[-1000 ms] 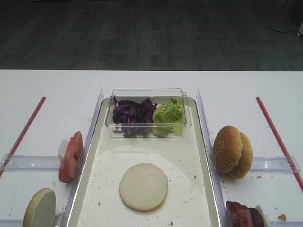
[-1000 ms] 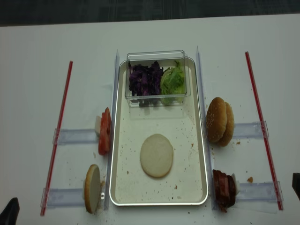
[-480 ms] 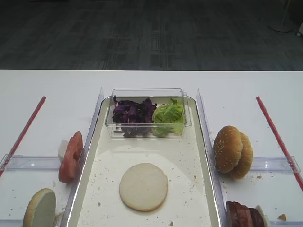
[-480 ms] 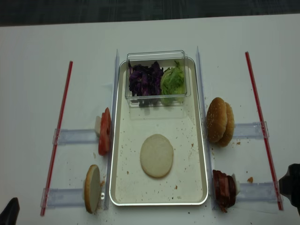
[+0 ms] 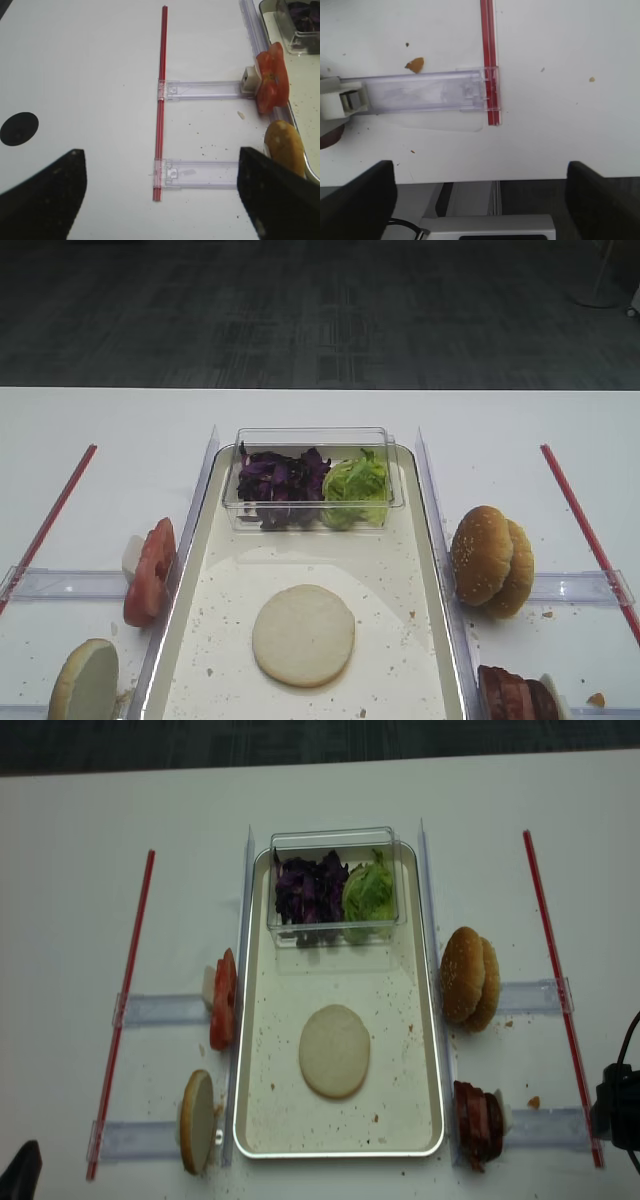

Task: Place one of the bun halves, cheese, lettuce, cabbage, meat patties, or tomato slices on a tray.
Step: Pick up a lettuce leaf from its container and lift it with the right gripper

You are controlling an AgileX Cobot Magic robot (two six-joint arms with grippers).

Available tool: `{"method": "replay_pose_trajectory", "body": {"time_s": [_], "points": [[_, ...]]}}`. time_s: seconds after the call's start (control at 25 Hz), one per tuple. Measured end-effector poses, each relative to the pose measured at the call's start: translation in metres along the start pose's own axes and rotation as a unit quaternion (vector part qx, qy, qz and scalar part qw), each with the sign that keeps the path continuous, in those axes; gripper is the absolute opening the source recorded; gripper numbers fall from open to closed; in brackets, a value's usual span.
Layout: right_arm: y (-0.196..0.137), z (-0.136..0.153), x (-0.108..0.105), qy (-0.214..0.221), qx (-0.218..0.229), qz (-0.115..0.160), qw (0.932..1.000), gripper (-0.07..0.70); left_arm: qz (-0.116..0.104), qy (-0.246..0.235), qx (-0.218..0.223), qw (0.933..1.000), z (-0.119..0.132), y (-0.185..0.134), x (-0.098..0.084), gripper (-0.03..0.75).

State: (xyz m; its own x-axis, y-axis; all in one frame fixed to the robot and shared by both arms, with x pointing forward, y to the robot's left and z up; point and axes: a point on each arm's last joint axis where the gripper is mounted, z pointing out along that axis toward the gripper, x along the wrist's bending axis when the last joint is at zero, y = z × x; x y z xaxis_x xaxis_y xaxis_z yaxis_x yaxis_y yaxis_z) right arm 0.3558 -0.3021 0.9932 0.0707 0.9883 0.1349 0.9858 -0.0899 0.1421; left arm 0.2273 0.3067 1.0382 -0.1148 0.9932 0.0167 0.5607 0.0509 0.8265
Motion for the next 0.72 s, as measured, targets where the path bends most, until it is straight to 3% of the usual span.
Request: {"method": "replay_pose_trajectory", "body": {"time_s": [0.4, 0.72], "points": [[0.026, -0.012, -0.001, -0.006, -0.012, -0.002, 0.9999, 0.692, 0.000, 0.000, 0.000, 1.0000, 0.000, 0.000, 0.000, 0.565], [0.082, -0.014, -0.004, -0.007, 0.009, -0.006, 0.9999, 0.692, 0.000, 0.000, 0.000, 1.0000, 0.000, 0.000, 0.000, 0.565]]}}
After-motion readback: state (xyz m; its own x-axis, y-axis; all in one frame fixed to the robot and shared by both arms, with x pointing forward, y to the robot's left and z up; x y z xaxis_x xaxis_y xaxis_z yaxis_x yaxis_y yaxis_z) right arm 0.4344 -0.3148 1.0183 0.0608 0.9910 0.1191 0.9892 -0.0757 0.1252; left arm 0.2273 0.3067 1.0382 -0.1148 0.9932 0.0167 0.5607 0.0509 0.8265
